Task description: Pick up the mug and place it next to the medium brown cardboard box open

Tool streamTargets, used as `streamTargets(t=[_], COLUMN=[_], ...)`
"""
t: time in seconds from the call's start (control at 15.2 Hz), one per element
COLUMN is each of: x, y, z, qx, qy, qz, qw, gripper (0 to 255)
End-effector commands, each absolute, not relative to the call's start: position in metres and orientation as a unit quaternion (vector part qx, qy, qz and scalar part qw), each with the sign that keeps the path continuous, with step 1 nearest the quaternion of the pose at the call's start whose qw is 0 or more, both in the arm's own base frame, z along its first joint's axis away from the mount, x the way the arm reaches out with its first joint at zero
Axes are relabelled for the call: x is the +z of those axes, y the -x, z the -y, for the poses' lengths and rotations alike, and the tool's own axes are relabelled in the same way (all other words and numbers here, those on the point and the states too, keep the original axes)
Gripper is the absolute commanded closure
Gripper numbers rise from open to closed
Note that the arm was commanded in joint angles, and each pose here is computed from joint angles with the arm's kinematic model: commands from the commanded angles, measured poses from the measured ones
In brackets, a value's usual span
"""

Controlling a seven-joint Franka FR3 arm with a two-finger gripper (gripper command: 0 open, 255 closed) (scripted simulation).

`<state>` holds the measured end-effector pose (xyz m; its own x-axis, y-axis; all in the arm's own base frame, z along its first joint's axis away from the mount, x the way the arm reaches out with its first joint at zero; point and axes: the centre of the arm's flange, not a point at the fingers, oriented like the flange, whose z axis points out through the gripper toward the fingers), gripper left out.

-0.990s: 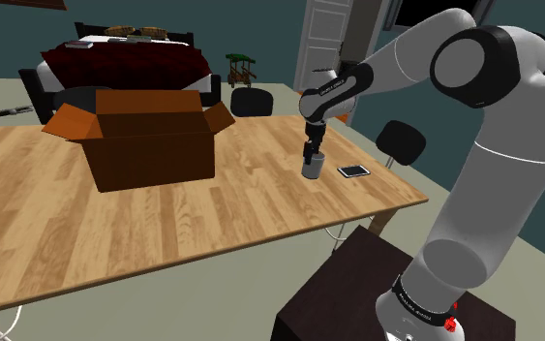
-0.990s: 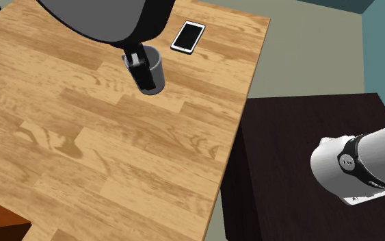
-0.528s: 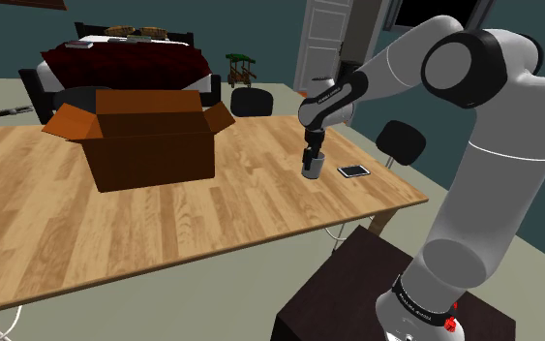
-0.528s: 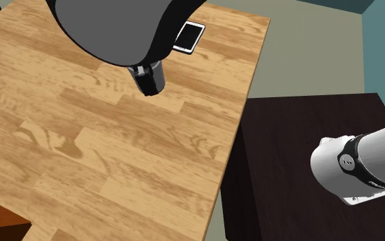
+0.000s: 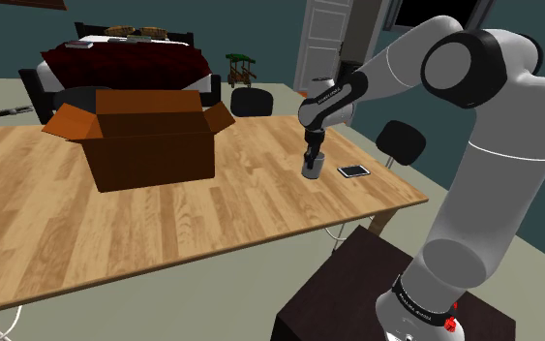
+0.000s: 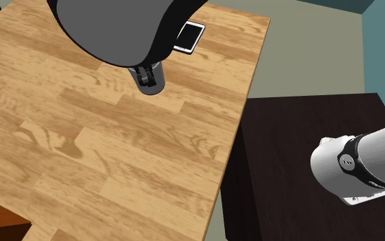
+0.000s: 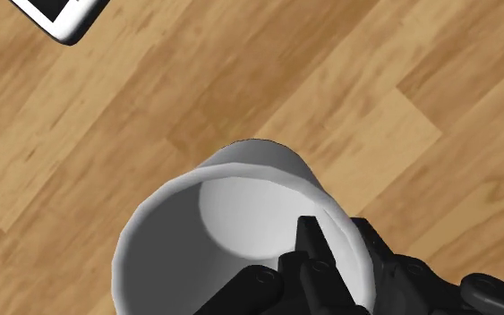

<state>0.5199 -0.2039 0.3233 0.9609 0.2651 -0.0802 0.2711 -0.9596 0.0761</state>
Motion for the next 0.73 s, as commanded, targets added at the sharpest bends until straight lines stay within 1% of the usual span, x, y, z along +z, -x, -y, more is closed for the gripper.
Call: streamTargets(t=[0.0,0.4,0.66], x=[0.323,0.323,0.344], y=[-0.520,-0.520,-0.520], z=[0.204,0.204,0.204], qx=[-0.035,-0.035,-0.035], qy=[-0.989,-0.989,-0.989], qz=[-0.135,-0.135,-0.135], qw=[0.043,0.043,0.043], gripper=[255,255,255])
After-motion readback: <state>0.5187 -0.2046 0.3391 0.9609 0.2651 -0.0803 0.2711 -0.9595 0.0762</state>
